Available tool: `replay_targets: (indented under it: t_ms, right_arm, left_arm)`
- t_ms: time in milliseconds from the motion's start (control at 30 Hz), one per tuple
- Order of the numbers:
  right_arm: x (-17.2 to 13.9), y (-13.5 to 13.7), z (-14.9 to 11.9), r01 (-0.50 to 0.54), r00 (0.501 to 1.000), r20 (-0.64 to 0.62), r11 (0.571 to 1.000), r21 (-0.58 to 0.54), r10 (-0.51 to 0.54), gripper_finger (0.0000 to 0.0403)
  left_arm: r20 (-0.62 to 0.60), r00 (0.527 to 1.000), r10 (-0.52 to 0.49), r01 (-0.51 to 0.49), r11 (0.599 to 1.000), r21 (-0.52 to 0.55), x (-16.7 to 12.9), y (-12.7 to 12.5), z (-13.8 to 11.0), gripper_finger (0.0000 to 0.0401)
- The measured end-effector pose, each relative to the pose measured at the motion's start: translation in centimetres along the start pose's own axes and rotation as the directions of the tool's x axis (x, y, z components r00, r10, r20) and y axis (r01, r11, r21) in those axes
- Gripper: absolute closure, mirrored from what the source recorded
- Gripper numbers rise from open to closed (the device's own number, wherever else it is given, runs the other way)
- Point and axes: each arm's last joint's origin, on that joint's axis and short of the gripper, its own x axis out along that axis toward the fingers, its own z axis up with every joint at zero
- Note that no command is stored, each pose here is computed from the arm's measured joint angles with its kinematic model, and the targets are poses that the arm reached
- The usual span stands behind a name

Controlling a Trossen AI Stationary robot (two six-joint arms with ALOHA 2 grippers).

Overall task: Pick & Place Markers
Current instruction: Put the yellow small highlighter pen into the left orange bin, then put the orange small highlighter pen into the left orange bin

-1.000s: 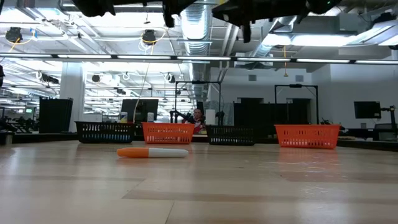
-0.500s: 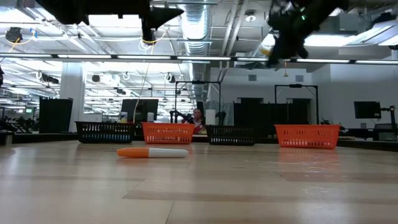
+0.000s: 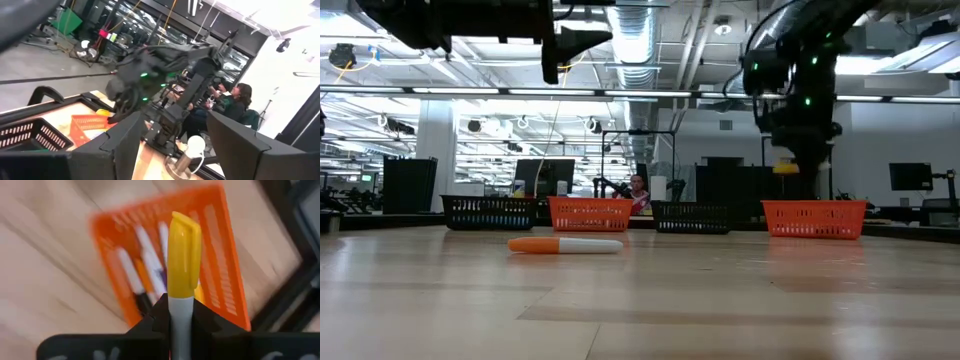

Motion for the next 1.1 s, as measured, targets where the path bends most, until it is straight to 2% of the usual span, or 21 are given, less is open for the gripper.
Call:
replay_targets:
  t_ms: [133, 333, 533, 833, 967, 1100]
  right_arm:
    - [2.0, -0.2, 0.2, 0.039, 0.993, -0.115, 0.999, -0.002, -0.039, 0.0371]
    - [4.2, 0.0, 0.7, 0.049, 0.981, -0.19, 0.999, -0.006, -0.049, 0.038]
    - [5.2, 0.1, 0.8, 0.045, 0.972, -0.229, 0.998, -0.042, -0.054, 0.0332]
    - [5.0, -0.2, 1.0, 0.044, 0.979, -0.199, 0.999, -0.029, -0.049, 0.0277]
    - [4.1, -0.5, 1.0, 0.048, 0.986, -0.156, 0.999, -0.02, -0.051, 0.027]
    - [1.9, -1.2, 0.6, 0.044, 0.997, -0.07, 0.999, 0.027, -0.042, 0.0275]
  left_arm:
    - [-0.007, 1.0, -0.013, 0.013, 1.0, -0.002, -0.1, -0.3, -0.2, 0.0177]
    - [-0.009, 1.0, -0.017, 0.017, 1.0, -0.003, -0.1, -0.4, -0.2, 0.0179]
    - [-0.009, 1.0, -0.017, 0.017, 1.0, -0.003, -0.1, -0.4, -0.2, 0.018]
    - [-0.009, 1.0, -0.017, 0.017, 1.0, -0.002, -0.1, -0.4, -0.2, 0.018]
    - [-0.009, 1.0, -0.017, 0.017, 1.0, 0.009, -0.1, -0.4, -0.2, 0.018]
    - [-0.016, 0.999, -0.032, 0.032, 0.999, 0.039, -0.1, -0.5, -0.2, 0.018]
